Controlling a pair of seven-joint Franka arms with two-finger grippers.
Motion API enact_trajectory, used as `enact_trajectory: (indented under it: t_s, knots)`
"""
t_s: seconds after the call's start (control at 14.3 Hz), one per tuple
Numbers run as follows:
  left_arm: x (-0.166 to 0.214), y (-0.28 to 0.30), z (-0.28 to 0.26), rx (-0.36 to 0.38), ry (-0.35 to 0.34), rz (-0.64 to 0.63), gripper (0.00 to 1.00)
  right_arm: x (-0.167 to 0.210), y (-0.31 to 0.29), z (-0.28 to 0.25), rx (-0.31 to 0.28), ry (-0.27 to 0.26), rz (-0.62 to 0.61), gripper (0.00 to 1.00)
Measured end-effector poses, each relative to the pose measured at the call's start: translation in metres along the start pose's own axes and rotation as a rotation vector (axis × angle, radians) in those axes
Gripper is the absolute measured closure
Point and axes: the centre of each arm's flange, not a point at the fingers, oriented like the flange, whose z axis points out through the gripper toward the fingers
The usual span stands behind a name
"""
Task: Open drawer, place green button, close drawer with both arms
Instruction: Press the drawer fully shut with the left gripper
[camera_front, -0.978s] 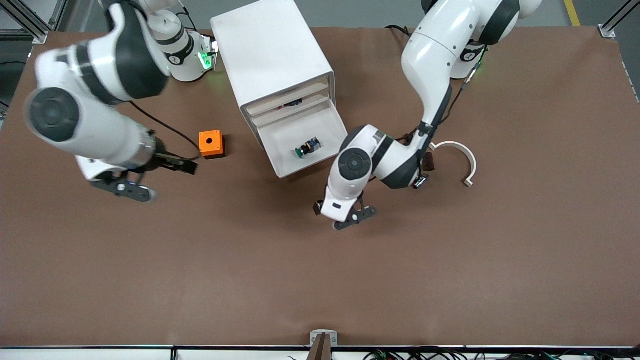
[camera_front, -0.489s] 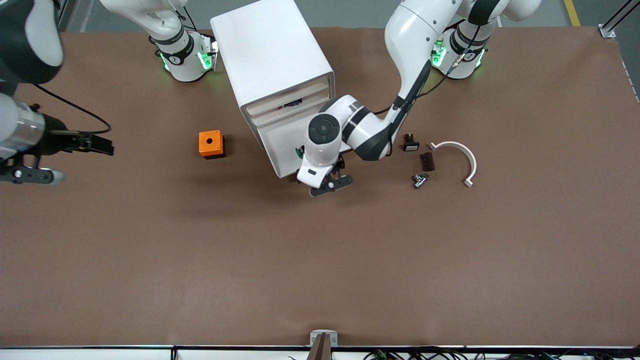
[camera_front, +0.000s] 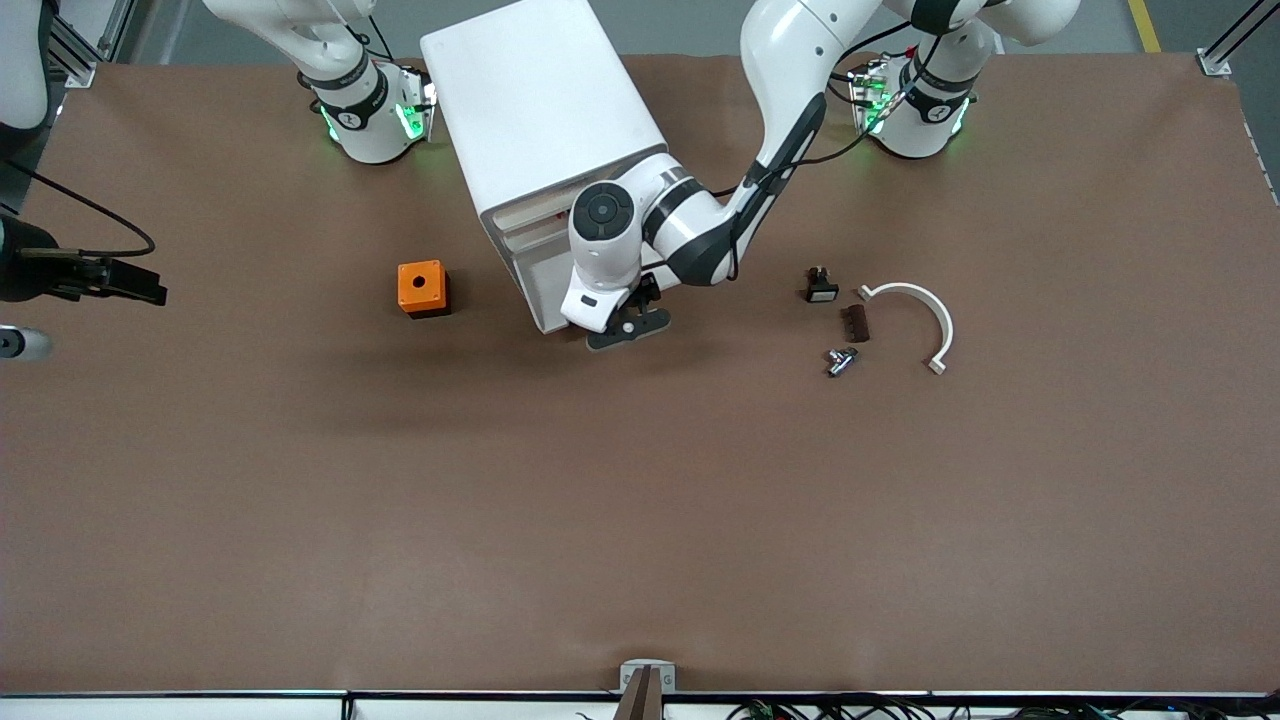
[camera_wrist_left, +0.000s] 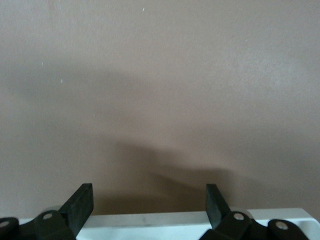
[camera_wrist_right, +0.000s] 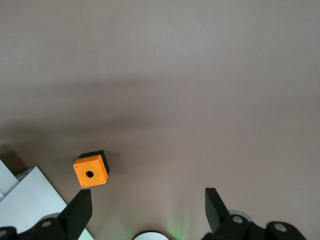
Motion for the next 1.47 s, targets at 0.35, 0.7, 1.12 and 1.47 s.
enact_trajectory:
  t_s: [0.35, 0.7, 1.12, 1.47]
  knots:
    - [-0.025, 0.001, 0.011, -0.004, -0.100, -0.076, 0.01, -0.004, -0.002, -0.009, -0.001, -0.008, -0.003, 0.00]
    - [-0.031, 0.001, 0.015, -0.029, -0.218, -0.165, 0.01, -0.001, -0.010, -0.003, -0.002, -0.024, -0.018, 0.00]
    - [-0.048, -0.001, 0.024, -0.043, -0.364, -0.259, 0.01, -0.017, -0.005, -0.017, 0.002, 0.004, -0.011, 0.00]
    - [-0.045, -0.003, 0.026, -0.045, -0.381, -0.279, 0.01, -0.051, -0.001, -0.028, 0.012, 0.096, -0.011, 0.00]
